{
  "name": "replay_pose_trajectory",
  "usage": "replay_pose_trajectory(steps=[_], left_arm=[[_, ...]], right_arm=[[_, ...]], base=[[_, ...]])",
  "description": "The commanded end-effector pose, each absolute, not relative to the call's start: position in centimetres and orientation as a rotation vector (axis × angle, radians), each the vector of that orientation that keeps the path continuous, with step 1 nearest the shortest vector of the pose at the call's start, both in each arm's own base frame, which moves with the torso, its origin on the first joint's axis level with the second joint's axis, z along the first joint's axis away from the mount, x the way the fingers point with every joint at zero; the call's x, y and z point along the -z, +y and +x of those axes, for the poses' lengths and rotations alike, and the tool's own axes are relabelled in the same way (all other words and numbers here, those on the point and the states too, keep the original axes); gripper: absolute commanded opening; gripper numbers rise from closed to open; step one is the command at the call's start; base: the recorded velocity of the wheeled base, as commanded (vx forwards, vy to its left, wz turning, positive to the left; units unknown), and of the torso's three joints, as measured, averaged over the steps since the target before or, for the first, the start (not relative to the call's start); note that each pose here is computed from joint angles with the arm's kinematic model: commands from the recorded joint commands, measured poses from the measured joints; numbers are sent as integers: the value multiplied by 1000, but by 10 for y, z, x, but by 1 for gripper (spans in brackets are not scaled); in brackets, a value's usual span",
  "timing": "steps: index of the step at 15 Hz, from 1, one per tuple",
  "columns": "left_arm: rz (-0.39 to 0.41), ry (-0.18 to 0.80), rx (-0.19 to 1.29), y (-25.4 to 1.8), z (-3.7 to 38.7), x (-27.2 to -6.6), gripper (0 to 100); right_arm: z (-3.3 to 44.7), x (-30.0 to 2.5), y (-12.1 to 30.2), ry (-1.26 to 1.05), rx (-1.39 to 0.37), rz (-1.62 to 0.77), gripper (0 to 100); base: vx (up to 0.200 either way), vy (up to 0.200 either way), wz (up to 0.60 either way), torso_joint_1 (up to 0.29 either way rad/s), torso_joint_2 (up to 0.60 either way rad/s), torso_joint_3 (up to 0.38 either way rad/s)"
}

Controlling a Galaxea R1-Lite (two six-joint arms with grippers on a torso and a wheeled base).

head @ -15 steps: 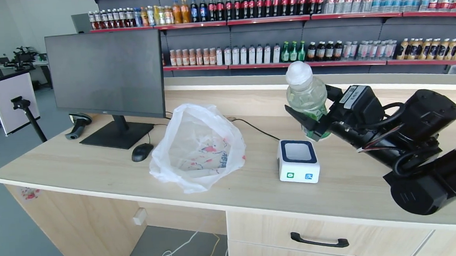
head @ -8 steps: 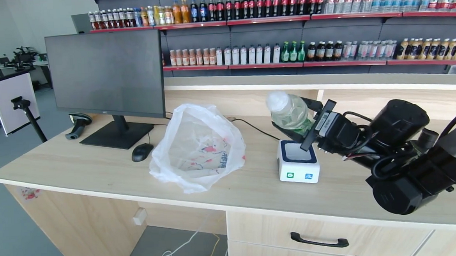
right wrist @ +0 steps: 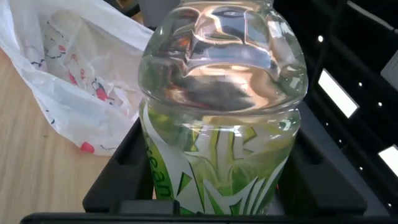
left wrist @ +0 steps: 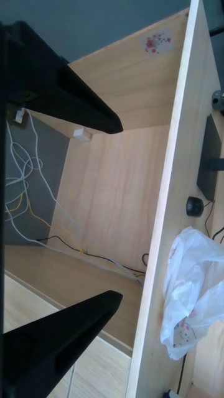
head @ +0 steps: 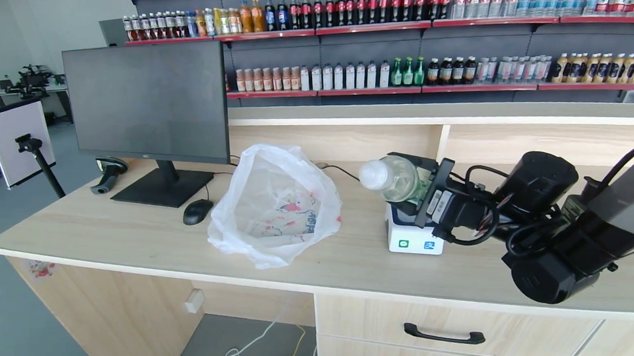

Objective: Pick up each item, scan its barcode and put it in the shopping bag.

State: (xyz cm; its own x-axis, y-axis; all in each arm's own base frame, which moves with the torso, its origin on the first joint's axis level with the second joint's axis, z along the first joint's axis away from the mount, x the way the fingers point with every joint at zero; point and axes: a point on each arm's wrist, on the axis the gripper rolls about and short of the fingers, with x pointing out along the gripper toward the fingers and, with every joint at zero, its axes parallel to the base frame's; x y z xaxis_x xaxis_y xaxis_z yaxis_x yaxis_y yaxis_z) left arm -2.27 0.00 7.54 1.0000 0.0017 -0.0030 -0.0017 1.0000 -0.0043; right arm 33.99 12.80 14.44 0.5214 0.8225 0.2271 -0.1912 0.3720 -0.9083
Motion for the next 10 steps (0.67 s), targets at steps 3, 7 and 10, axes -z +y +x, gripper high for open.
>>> replay_pose_trajectory(steps=[3, 7, 10], left_arm=[[-6, 3, -2, 0, -23, -75, 100], [-8, 3, -2, 0, -23, -75, 100], [-6, 3, -2, 0, -23, -75, 100]], right_arm=[[335, -135, 126, -759, -751, -1020, 0], [334, -134, 127, -775, -753, -1050, 0], [333, -132, 128, -777, -758, -1055, 0]], base=[[0, 0, 0, 0, 0, 0], [0, 0, 0, 0, 0, 0], [0, 0, 0, 0, 0, 0]])
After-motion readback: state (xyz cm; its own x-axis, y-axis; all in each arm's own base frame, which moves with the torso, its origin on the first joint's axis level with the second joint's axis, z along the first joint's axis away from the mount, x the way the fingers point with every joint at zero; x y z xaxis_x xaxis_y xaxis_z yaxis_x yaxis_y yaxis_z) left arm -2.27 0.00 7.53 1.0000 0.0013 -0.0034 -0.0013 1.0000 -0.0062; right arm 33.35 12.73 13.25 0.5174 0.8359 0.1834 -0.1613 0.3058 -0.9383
